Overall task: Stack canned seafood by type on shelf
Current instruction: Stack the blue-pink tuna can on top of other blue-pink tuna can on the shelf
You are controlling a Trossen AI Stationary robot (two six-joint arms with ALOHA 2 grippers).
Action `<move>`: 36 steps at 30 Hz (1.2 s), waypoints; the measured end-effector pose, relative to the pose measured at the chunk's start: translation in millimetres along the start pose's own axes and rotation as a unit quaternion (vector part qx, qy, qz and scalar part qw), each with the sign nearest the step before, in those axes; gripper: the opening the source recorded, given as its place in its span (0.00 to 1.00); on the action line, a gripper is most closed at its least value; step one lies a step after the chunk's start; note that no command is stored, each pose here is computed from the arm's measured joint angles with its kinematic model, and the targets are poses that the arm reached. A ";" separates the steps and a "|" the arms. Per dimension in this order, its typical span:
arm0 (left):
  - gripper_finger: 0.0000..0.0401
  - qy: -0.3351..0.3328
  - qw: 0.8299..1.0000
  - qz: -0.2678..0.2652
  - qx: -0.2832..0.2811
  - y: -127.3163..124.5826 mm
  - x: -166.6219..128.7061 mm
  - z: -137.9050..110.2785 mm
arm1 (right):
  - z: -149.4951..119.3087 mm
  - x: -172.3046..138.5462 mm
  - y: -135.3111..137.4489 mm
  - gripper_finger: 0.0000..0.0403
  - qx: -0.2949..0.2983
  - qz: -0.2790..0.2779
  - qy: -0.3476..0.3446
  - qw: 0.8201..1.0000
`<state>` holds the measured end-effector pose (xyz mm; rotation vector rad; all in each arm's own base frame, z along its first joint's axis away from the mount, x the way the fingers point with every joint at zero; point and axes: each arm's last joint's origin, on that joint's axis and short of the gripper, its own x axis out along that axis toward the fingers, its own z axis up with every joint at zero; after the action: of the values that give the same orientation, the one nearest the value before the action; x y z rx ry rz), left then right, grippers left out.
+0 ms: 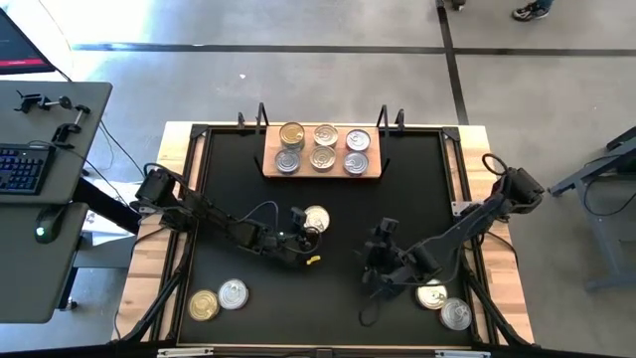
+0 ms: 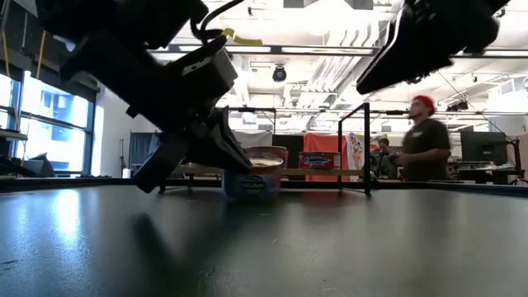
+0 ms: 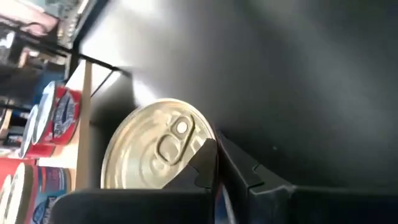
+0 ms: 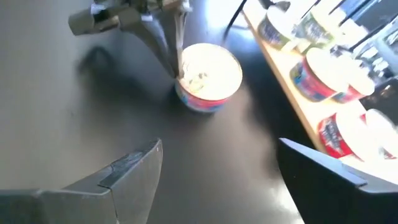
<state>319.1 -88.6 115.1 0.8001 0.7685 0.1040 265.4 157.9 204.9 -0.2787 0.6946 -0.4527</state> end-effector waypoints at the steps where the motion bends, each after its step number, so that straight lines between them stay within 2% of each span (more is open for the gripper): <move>1: 0.00 0.003 1.000 -0.003 0.006 1.8 -1.2 2.5 | -0.3 -3.8 0.9 0.76 -0.002 0.000 -0.006 1.000; 6: 0.00 0.016 0.999 -0.008 0.042 10.8 -5.7 18.0 | -1.0 -14.1 3.1 0.76 -0.008 -0.011 -0.029 1.000; 15: 0.00 0.030 0.997 0.020 0.070 25.2 -9.6 37.2 | -4.5 -15.6 2.0 0.76 -0.006 -0.021 -0.023 0.999; 22: 0.00 0.020 0.998 0.022 0.049 29.9 -11.3 44.3 | -7.7 -15.6 -0.1 0.76 0.007 -0.027 -0.013 1.000; 25: 0.00 -0.002 1.000 -0.023 0.001 30.9 -8.6 44.1 | -7.9 -15.6 -0.2 0.76 0.008 -0.027 -0.012 1.000; 29: 0.08 -0.047 0.991 -0.121 -0.037 36.3 -1.4 42.0 | -7.7 -15.6 -0.4 0.76 0.009 -0.030 -0.014 0.999; 36: 0.30 -0.020 0.994 -0.098 -0.036 41.9 15.6 31.9 | -7.6 -15.6 -0.4 0.76 0.009 -0.031 -0.015 0.999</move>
<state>359.5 -72.8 148.8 0.6524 0.7965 -0.0605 249.6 164.4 208.0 -0.2895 0.6529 -0.5125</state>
